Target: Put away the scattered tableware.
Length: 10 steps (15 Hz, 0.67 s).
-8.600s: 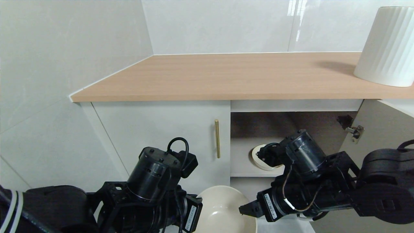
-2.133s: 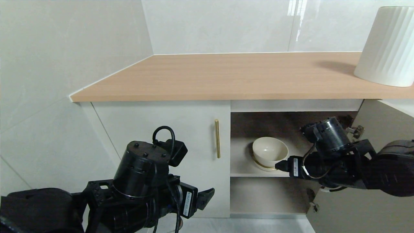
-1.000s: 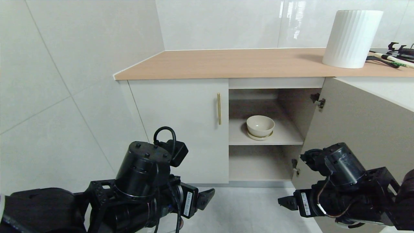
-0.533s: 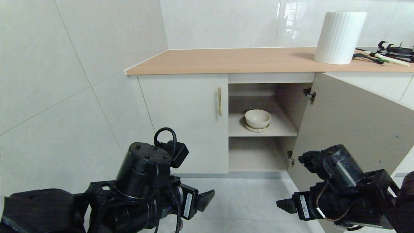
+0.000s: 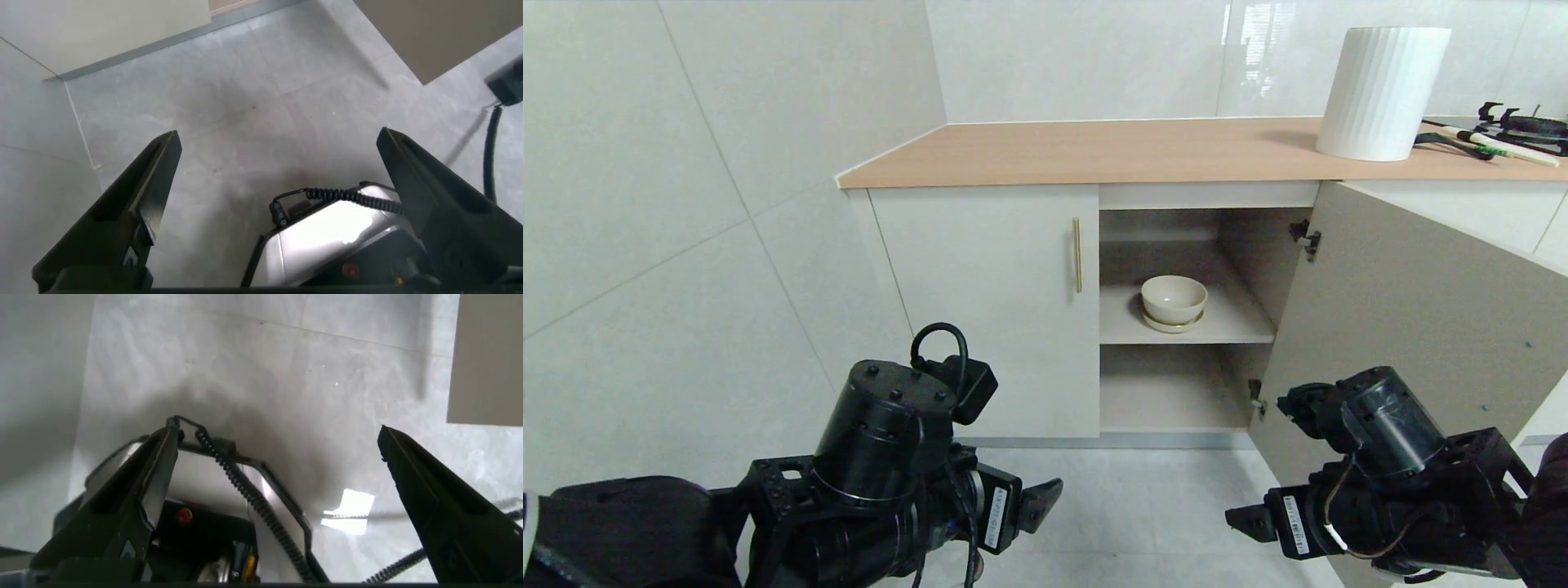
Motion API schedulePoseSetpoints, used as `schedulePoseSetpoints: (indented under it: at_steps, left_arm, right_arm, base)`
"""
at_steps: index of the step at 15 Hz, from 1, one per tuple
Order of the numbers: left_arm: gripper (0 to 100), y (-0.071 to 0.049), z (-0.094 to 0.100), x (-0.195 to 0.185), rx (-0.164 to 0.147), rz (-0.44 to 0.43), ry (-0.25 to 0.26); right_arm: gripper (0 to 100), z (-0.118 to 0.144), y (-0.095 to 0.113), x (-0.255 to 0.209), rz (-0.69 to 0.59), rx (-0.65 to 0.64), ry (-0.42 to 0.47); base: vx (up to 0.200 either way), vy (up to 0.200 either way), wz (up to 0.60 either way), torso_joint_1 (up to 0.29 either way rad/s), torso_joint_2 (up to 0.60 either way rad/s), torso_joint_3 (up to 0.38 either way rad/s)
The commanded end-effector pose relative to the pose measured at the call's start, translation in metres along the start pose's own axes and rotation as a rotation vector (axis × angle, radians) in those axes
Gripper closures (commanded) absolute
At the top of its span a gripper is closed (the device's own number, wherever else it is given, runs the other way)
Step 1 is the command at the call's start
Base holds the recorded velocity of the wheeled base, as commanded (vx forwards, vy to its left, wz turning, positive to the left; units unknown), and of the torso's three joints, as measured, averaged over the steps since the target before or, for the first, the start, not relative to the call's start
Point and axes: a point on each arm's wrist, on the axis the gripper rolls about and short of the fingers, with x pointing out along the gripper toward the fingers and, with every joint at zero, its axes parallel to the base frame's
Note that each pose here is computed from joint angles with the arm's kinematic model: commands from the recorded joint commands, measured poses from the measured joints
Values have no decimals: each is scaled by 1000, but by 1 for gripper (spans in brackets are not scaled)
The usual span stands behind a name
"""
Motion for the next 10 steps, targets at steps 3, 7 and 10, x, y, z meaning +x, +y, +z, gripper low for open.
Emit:
schedulePoseSetpoints:
  at_steps: [3,7,10]
  left_arm:
    - [0,0,-1,1,1,1,5]
    - [0,0,-1,1,1,2,7]
    - [0,0,-1,1,0,2,5]
  right_arm:
    - [0,-4,-2,-1,-32,-13,66]
    - [0,-5,-6,-5,-81,-22,107]
    - [0,-13,-13,-24,-113,-30,152]
  base:
    - [0,-200,0,2,-1,-1]
    - [0,-200,0,5,-1,4]
    - [0,-200,0,4,2,1]
